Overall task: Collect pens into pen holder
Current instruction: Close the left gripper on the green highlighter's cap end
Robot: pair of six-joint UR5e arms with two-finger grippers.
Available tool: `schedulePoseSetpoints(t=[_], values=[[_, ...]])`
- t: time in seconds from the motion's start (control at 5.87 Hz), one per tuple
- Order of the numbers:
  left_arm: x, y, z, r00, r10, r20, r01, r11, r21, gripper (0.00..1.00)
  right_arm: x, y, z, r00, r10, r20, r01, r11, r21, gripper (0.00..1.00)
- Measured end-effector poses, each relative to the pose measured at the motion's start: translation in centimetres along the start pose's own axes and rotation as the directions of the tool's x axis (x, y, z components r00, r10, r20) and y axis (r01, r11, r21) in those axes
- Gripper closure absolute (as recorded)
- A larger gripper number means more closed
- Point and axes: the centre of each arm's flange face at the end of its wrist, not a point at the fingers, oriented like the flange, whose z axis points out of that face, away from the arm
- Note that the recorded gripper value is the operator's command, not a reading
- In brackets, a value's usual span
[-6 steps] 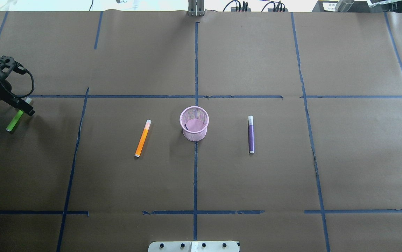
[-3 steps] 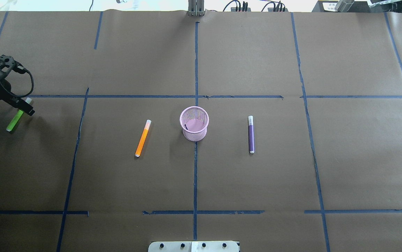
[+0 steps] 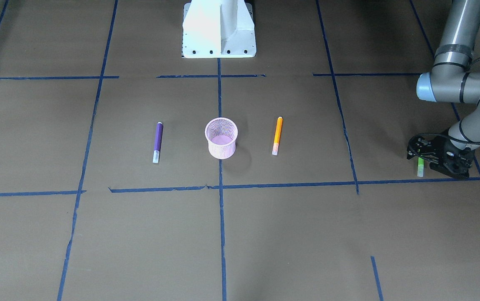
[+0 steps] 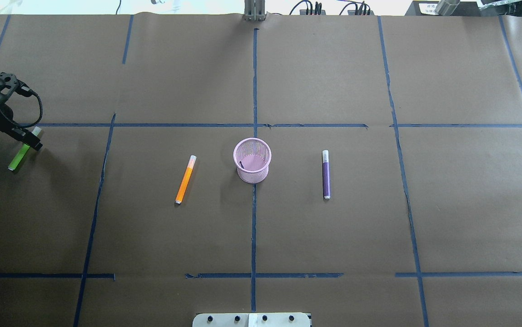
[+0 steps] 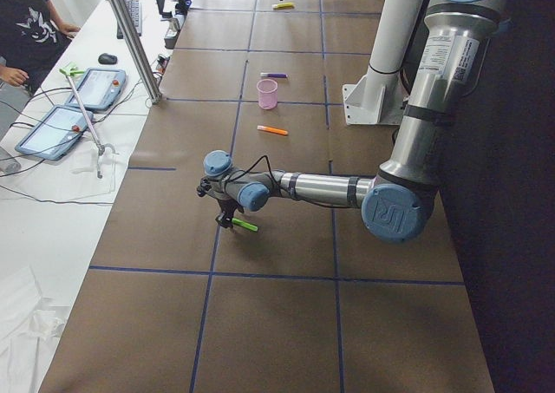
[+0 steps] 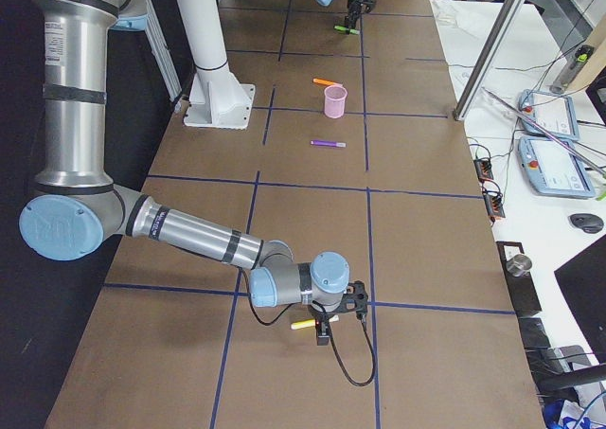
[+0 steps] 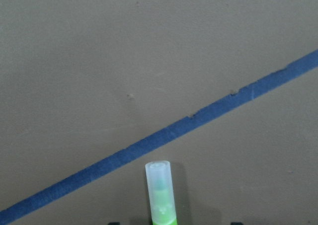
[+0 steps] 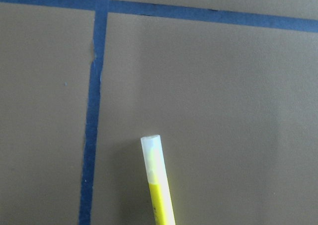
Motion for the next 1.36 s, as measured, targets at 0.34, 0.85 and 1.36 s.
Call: schedulePoseSetpoints(t=[0.34,0.85,1.36], values=[[-0.02,0.04,0.02,1.0,0.0,0.0,0.0,1.0,0.0,0.54,-0.03,-0.02,-0.03,1.0,-0.001,0.0,0.001,1.0,0.001,0.0],[-0.09,0.12,0.08,1.0,-0.002,0.0,0.002,1.0,-0.002,0.7,0.0,0.01,0.01,1.0,0.0,0.001,0.0,1.0,0.0,0.0],[-0.07,0.07,0.06,1.0,-0.002,0.0,0.002,1.0,-0.002,0.78,-0.01,0.0,0.01,1.0,0.0,0.001,0.0,1.0,0.0,0.0]])
